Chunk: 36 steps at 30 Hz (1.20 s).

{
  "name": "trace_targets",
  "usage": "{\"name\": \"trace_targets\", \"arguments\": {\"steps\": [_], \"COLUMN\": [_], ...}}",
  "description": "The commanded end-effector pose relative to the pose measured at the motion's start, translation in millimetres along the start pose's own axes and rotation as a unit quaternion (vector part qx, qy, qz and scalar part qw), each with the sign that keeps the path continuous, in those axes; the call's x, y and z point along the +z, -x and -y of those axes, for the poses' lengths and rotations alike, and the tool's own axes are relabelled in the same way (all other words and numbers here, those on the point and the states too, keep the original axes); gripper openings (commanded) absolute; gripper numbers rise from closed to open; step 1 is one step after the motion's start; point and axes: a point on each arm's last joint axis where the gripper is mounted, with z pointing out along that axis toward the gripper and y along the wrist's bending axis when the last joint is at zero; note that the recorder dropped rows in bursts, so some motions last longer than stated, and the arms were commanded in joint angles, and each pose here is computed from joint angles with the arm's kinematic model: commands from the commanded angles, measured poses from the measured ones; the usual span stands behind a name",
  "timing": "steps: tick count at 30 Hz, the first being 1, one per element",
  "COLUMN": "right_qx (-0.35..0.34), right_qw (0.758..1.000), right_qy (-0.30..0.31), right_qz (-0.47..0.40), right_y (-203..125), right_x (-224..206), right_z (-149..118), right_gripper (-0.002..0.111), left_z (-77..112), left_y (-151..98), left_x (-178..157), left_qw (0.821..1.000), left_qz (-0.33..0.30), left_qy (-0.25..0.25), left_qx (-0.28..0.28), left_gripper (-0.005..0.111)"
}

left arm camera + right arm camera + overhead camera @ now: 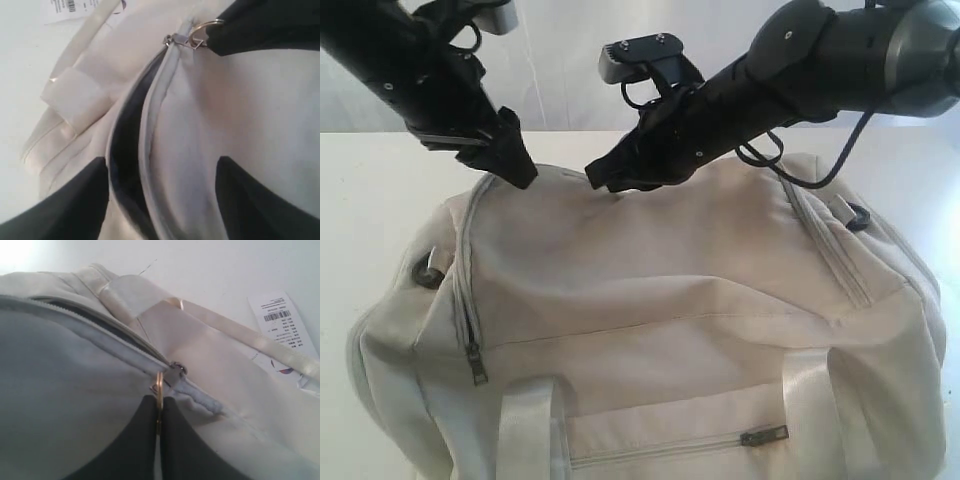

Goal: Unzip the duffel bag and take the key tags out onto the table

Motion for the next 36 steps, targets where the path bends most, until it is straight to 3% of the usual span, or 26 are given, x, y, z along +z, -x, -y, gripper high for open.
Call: {"name": "trace_targets", "arguments": {"steps": [1, 8, 14, 20, 25, 31, 36], "right_qx": [-0.006, -0.009, -0.014, -0.018, -0.038, -0.012, 0.001], "right_qw": [1.0, 1.0, 1.0, 1.0, 0.999, 0.998, 0.996], "right_qy": [0.009, 0.013, 0.009, -0.002, -0.023, -0.057, -0.082], "right_qz": [-0.003, -0.012, -0.013, -0.009, -0.011, 0.011, 0.03], "right_y": [0, -1, -1, -1, -1, 1, 3], "right_x": [-4, -4, -4, -5, -6, -11, -16], "right_z": [-4, -4, -4, 0, 5, 22, 36], "right_gripper": [0.0, 0.0, 0.0, 0.0, 0.0, 0.0, 0.0], "left_z": [-5.0, -13.5, -14.7, -15.7, -21.5, -32.3, -29.9], "left_y": [17, 31, 25, 21, 17, 9, 5], "left_x": [16, 38, 53, 51, 40, 19, 12], "left_qw": [0.999, 0.998, 0.996, 0.996, 0.996, 0.996, 0.994], "left_qz": [0.011, 0.013, -0.024, -0.04, -0.045, -0.045, -0.061], "left_qy": [-0.041, -0.063, -0.085, -0.083, -0.08, -0.078, -0.092], "left_qx": [0.019, 0.009, 0.003, 0.01, 0.004, -0.018, -0.012], "left_gripper": [0.065, 0.055, 0.024, 0.001, 0.0, 0.0, 0.0]}}
